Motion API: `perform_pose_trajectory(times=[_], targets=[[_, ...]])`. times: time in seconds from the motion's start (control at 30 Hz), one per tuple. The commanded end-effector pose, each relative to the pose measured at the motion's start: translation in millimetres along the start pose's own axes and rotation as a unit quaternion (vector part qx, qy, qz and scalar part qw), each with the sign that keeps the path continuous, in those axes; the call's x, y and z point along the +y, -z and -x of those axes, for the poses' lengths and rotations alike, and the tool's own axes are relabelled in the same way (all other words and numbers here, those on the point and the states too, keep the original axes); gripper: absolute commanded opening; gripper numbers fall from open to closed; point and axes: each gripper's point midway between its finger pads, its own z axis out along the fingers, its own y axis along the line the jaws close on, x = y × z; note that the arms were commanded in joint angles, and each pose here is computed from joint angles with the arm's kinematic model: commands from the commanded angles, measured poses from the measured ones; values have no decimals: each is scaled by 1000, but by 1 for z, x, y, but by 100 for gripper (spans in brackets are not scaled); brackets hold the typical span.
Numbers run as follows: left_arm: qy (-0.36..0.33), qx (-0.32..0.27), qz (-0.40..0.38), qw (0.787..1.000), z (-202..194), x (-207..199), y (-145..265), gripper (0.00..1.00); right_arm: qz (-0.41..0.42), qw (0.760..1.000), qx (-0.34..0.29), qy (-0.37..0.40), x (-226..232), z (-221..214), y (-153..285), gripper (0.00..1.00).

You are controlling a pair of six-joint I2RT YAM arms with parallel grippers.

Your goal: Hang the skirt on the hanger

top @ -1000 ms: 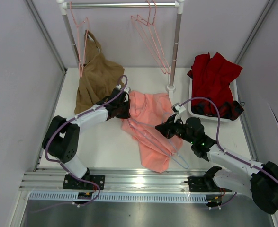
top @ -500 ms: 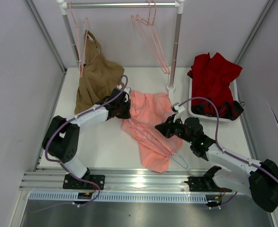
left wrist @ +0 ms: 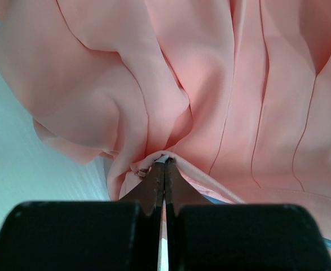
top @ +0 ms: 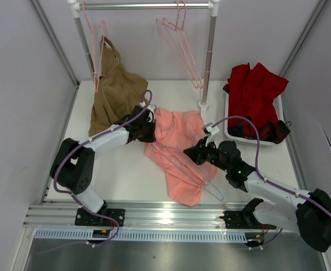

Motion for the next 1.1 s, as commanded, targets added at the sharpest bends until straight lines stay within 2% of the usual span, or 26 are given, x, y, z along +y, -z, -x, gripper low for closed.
perform_pose_trajectory(times=[0.0, 0.3, 0.5, 0.77, 0.87, 0.9, 0.97, 1.07], targets=[[-11, -24, -16, 1000, 21, -7, 14, 0, 6, 998, -54, 18, 8, 33, -4, 0], [-20, -16, -9, 1000, 20, -5, 17, 0, 6, 997, -73, 23, 12, 42, 0, 0], [-23, -6, -6, 1000, 13, -2, 15, 5, 3, 997, -79, 27, 14, 45, -1, 0], [-24, 0, 5, 1000, 14, 1, 12, 4, -5, 995, -88, 36, 13, 50, 3, 0], [-25, 0, 4, 1000, 16, 0, 12, 11, -7, 995, -87, 39, 13, 50, 3, 0], [-26, -1, 3, 1000, 16, 0, 13, 17, -6, 995, -88, 40, 13, 51, 3, 0], [-29, -2, -1, 1000, 18, -1, 13, 23, -8, 995, -86, 40, 12, 50, 0, 0], [-32, -1, -3, 999, 19, -2, 14, 28, -8, 996, -85, 39, 11, 48, -2, 0]])
